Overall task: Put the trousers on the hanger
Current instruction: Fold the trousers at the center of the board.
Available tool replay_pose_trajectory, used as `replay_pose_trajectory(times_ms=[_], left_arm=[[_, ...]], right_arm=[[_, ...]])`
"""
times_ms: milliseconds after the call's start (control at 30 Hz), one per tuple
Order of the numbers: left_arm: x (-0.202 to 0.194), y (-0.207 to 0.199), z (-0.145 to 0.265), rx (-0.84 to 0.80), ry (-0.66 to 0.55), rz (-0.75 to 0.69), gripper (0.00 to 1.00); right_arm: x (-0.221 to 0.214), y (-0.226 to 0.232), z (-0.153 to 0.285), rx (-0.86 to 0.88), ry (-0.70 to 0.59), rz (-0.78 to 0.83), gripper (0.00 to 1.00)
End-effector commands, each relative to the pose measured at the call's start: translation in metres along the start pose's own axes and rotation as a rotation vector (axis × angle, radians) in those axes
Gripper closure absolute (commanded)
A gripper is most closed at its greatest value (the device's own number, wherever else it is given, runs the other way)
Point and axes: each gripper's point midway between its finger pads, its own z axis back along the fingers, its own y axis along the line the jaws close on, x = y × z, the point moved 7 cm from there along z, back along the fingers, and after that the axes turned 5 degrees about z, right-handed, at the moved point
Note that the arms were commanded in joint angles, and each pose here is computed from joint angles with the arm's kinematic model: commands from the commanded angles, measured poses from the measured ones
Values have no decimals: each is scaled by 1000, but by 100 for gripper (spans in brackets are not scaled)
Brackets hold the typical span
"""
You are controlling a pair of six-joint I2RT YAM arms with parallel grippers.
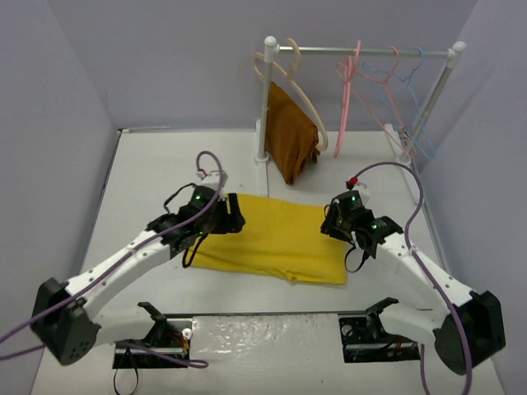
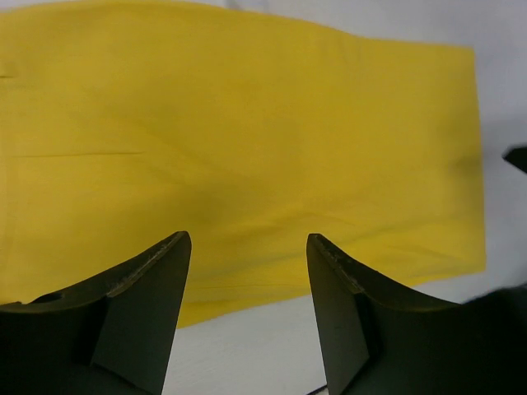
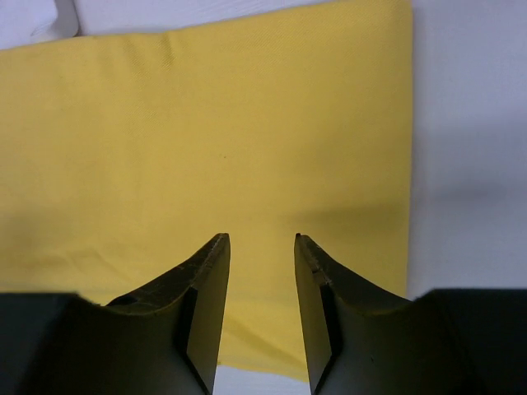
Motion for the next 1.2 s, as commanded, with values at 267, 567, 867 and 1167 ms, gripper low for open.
replay_pose_trajectory(times_ms=[267,567,867,1167], left_arm=[[-87,-75,-71,-246,95,-165,46],[-150,-21,-66,-100,214,-135,46],[-115,-27,-49,-39,153,-153,45],[-2,13,-20,74,-51,45,44]], right_arm=[[-2,-1,-80,192,21,-37,74],[-6,-29,-122,83,65,-77,75],[36,-18,-112,120,4,-11,74],[34,22,-39,289,-33,53,71]])
